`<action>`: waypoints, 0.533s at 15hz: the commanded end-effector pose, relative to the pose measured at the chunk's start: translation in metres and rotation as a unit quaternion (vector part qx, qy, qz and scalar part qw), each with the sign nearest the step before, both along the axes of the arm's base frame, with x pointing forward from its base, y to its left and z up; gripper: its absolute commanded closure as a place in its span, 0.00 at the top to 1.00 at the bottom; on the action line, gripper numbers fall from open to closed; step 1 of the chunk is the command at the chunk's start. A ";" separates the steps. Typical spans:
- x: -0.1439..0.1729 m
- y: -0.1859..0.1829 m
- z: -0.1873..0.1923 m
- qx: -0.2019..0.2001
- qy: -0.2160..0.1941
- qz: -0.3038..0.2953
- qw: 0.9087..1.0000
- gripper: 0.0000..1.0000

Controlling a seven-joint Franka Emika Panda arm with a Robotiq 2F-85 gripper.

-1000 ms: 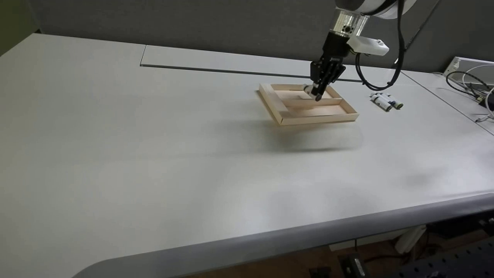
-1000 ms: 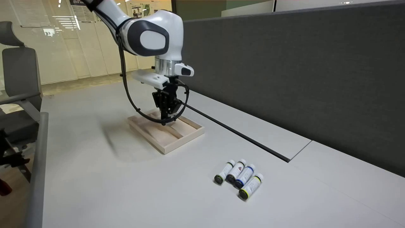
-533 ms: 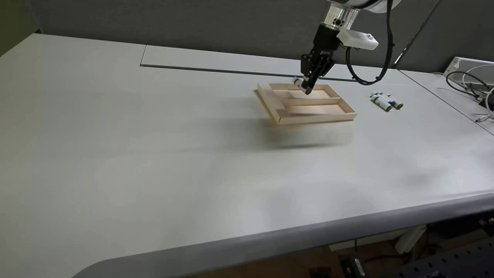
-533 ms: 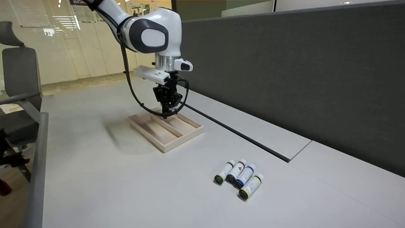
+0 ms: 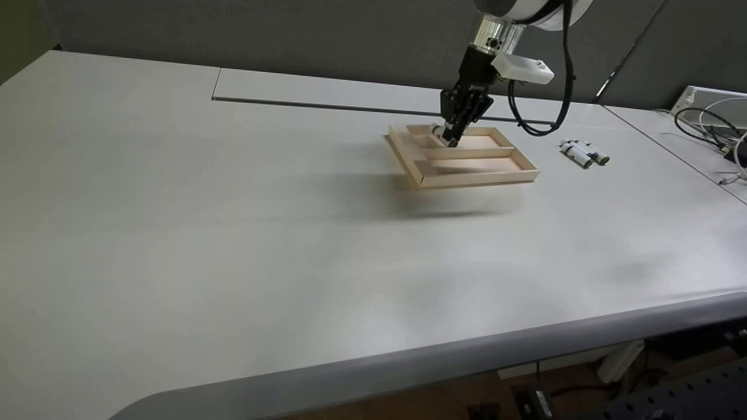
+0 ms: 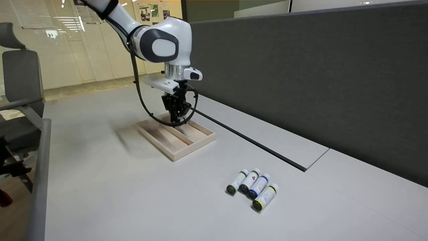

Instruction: Put one bottle in the tray

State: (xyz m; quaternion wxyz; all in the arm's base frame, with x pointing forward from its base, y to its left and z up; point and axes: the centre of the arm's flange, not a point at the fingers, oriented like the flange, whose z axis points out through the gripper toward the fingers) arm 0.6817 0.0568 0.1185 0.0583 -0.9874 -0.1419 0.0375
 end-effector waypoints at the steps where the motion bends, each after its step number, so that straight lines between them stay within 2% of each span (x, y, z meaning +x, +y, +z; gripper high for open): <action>1: 0.013 0.018 -0.005 0.005 0.003 -0.017 1.000 0.06; 4: 0.012 0.027 -0.006 0.005 0.008 -0.019 1.000 0.06; 5: 0.014 0.027 0.000 0.006 0.008 -0.020 1.000 0.49; 6: 0.017 0.025 0.007 0.006 0.006 -0.021 1.000 0.50; 8: 0.024 0.016 0.027 0.005 -0.002 -0.021 1.000 0.62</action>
